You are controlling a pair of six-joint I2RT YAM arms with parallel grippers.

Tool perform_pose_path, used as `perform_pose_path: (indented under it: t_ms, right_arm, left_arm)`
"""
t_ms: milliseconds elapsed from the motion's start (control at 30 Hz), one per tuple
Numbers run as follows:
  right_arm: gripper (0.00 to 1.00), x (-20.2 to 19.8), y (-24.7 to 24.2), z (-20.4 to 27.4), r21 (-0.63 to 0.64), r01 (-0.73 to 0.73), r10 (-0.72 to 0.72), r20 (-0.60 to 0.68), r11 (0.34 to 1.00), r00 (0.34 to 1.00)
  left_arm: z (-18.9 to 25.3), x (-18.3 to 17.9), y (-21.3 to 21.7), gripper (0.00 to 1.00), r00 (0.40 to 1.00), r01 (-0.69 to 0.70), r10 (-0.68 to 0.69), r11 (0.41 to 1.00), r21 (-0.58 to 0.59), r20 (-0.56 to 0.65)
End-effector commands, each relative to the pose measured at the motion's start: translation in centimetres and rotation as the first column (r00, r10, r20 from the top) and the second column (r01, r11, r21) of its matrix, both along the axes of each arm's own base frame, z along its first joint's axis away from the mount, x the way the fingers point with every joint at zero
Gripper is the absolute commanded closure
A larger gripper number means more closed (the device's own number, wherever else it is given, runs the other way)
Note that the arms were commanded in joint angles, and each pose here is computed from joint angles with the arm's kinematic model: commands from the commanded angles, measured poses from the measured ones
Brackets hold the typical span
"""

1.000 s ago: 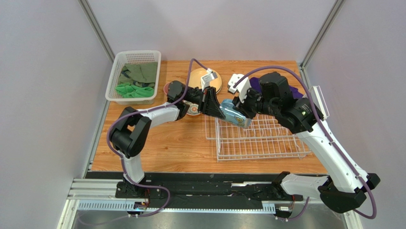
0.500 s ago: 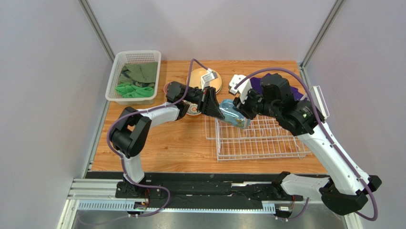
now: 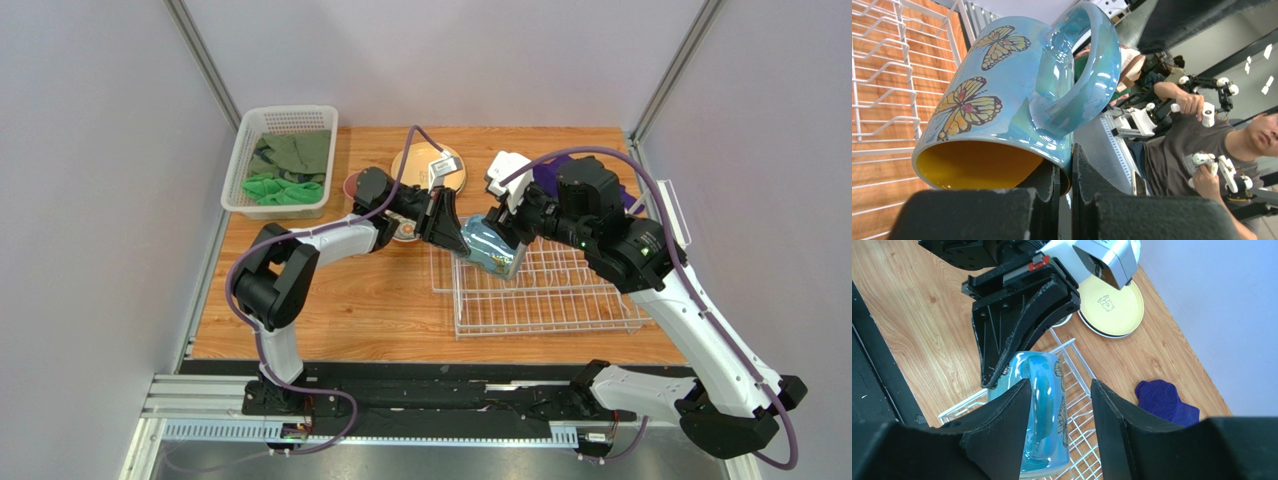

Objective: Unload the mixed dishes from the dish rack
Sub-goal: Pick up the cup from the dish rack.

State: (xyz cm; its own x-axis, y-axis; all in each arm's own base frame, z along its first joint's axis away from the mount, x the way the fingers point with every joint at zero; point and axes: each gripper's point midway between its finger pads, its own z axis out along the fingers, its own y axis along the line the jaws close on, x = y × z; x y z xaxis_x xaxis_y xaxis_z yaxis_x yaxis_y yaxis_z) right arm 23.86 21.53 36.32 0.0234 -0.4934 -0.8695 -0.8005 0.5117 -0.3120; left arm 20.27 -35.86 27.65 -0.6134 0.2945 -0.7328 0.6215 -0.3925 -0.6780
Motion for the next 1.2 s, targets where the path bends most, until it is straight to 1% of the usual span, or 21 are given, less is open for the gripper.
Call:
perform_pose_path:
  t_ms: [0, 67, 100, 133, 200, 333, 400, 433, 500, 533, 600, 633, 700, 733, 767, 833, 967, 1000, 1067, 1100, 1167]
  right_arm:
    - [0.47, 0.3, 0.4, 1.0, 0.036, 0.003, -0.004, 0.036, 0.999, 0.999]
    - [0.47, 0.3, 0.3, 0.9, 0.035, 0.003, -0.004, 0.035, 0.999, 0.999]
    - [0.47, 0.3, 0.5, 0.9, 0.036, -0.001, 0.000, 0.034, 0.999, 0.999]
    - [0.47, 0.3, 0.5, 0.9, 0.034, -0.001, 0.000, 0.031, 0.999, 1.000]
    - [0.47, 0.3, 0.6, 0.9, 0.038, -0.005, 0.004, 0.032, 0.999, 0.999]
    - [0.47, 0.2, 0.5, 0.9, 0.041, -0.004, 0.003, 0.031, 0.999, 1.000]
    - [0.46, 0.3, 0.5, 0.8, 0.038, -0.001, 0.000, 0.029, 0.999, 1.000]
    - [0.46, 0.3, 0.3, 0.8, 0.037, 0.006, -0.007, 0.032, 0.999, 0.999]
    - [0.45, 0.3, 0.1, 1.0, 0.038, 0.012, -0.014, 0.040, 0.999, 0.999]
    - [0.44, 0.4, -0.1, 1.0, 0.033, 0.024, -0.026, 0.044, 0.999, 0.999]
    - [0.42, 0.5, -0.4, 1.2, 0.033, 0.040, -0.042, 0.051, 0.999, 0.998]
    - [0.42, 0.8, -0.7, 1.3, 0.031, 0.060, -0.062, 0.059, 0.998, 0.996]
    - [0.40, 0.9, -1.0, 1.4, 0.024, 0.079, -0.080, 0.063, 0.997, 0.995]
    - [0.39, 1.2, -1.4, 1.5, 0.021, 0.099, -0.101, 0.071, 0.995, 0.992]
    - [0.39, 1.2, -1.5, 1.6, 0.019, 0.106, -0.107, 0.076, 0.994, 0.991]
    - [0.39, 1.3, -1.8, 1.7, 0.017, 0.121, -0.122, 0.084, 0.992, 0.989]
    - [0.39, 1.2, -1.9, 1.7, 0.022, 0.124, -0.126, 0.083, 0.992, 0.989]
    - [0.39, 1.2, -2.0, 1.6, 0.021, 0.126, -0.128, 0.080, 0.992, 0.989]
    - [0.39, 1.2, -2.0, 1.7, 0.024, 0.127, -0.128, 0.081, 0.992, 0.988]
    - [0.39, 1.1, -1.9, 1.7, 0.028, 0.125, -0.127, 0.080, 0.992, 0.989]
    - [0.39, 1.0, -1.9, 1.7, 0.029, 0.122, -0.124, 0.075, 0.992, 0.989]
  left_arm:
    - [3.5, 0.9, -0.7, 1.00, 0.986, -0.063, 0.078, 0.993, -0.105, 0.148]
    - [3.4, 1.3, -0.8, 1.00, 0.982, -0.092, 0.104, 0.993, -0.078, 0.157]
    - [3.2, 1.7, -1.0, 1.00, 0.965, -0.103, 0.126, 0.989, -0.108, 0.231]
    - [2.6, 1.7, -0.9, 1.00, 0.975, -0.134, 0.138, 0.990, -0.037, 0.175]
    - [2.9, 2.0, -0.9, 1.00, 0.959, -0.150, 0.156, 0.988, -0.044, 0.238]
    - [3.2, 2.2, -0.8, 1.00, 0.955, -0.188, 0.187, 0.982, -0.018, 0.231]
    - [3.8, 2.5, -0.8, 1.00, 0.940, -0.205, 0.205, 0.978, -0.029, 0.271]
    - [3.5, 2.8, -0.8, 1.00, 0.938, -0.236, 0.227, 0.972, 0.002, 0.260]
    - [3.9, 3.2, -0.7, 1.00, 0.922, -0.261, 0.250, 0.965, -0.002, 0.295]
    - [3.6, 3.5, -0.6, 1.00, 0.917, -0.295, 0.274, 0.955, 0.033, 0.291]
    - [4.1, 4.2, -0.5, 1.00, 0.891, -0.328, 0.299, 0.944, 0.028, 0.342]
    - [3.5, 4.7, -0.2, 1.00, 0.884, -0.364, 0.321, 0.928, 0.072, 0.339]
    - [4.1, 5.5, 0.2, 1.00, 0.859, -0.395, 0.340, 0.916, 0.072, 0.383]
    - [3.5, 5.9, 0.6, 1.00, 0.856, -0.419, 0.350, 0.901, 0.115, 0.379]
    - [4.3, 6.5, 1.1, 1.00, 0.841, -0.440, 0.367, 0.891, 0.109, 0.397]
    - [4.2, 7.2, 2.1, 1.00, 0.822, -0.472, 0.380, 0.871, 0.134, 0.424]
    - [5.0, 9.4, 4.7, 1.00, 0.756, -0.561, 0.431, 0.814, 0.149, 0.493]
    - [4.4, 9.6, 5.4, 1.00, 0.750, -0.577, 0.430, 0.797, 0.180, 0.503]
    - [4.8, 10.4, 6.6, 1.00, 0.724, -0.608, 0.440, 0.770, 0.192, 0.531]
    - [4.2, 10.3, 7.2, 1.00, 0.728, -0.610, 0.425, 0.760, 0.224, 0.538]
    - [4.1, 11.1, 8.4, 1.00, 0.699, -0.645, 0.436, 0.727, 0.236, 0.568]
